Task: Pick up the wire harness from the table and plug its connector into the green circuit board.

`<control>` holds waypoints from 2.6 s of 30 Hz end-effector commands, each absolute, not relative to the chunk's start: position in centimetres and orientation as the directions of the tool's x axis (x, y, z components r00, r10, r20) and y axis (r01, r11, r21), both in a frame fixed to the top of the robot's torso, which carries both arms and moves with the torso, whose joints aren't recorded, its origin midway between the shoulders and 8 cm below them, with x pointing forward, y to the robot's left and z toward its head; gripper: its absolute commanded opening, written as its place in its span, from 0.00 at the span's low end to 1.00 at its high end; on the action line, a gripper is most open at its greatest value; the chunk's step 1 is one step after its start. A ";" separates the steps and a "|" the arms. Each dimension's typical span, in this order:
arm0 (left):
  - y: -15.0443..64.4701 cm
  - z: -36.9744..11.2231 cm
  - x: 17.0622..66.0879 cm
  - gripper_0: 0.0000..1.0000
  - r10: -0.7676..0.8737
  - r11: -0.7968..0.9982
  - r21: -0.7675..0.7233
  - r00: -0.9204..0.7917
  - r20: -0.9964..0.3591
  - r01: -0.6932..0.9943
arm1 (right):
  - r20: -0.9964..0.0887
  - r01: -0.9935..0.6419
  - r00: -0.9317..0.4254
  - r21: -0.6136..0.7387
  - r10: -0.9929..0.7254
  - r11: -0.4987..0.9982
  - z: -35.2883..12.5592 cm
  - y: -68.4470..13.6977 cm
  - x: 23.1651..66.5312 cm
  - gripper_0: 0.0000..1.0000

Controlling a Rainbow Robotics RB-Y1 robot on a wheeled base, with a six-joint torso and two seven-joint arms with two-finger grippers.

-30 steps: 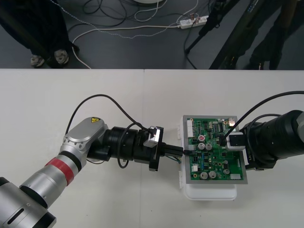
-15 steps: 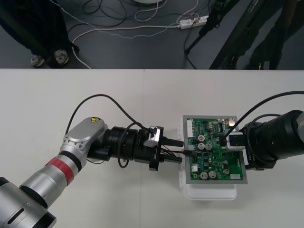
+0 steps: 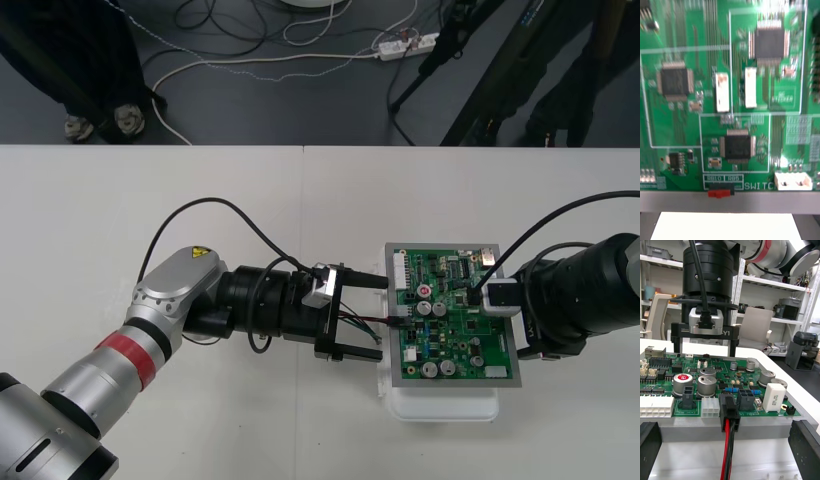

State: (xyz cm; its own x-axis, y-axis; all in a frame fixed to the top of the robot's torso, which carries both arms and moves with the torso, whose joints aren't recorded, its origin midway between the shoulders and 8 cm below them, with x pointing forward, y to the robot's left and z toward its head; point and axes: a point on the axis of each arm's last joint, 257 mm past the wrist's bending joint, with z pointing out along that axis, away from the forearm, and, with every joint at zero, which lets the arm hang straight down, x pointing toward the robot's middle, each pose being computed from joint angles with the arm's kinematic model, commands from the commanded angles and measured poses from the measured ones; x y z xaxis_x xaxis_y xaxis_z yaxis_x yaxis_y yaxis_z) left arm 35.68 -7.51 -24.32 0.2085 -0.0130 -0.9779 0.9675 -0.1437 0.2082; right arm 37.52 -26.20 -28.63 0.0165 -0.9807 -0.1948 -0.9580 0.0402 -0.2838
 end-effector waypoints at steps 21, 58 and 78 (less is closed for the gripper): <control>0.4 -22.1 36.4 1.00 0.063 -0.139 0.359 0.370 -0.927 0.923 | -0.189 -0.932 -0.119 -0.317 -0.975 0.175 -23.7 -33.9 38.8 1.00; 23.9 -18.8 32.4 1.00 0.494 -0.070 0.284 0.281 -0.823 0.956 | -0.533 -0.899 0.199 -0.433 -0.822 0.064 -12.8 -32.6 34.2 1.00; 27.1 -13.2 28.8 1.00 0.605 -0.088 0.209 0.219 -0.765 0.974 | -0.654 -0.884 0.283 -0.462 -0.701 0.074 -8.1 -32.6 34.0 1.00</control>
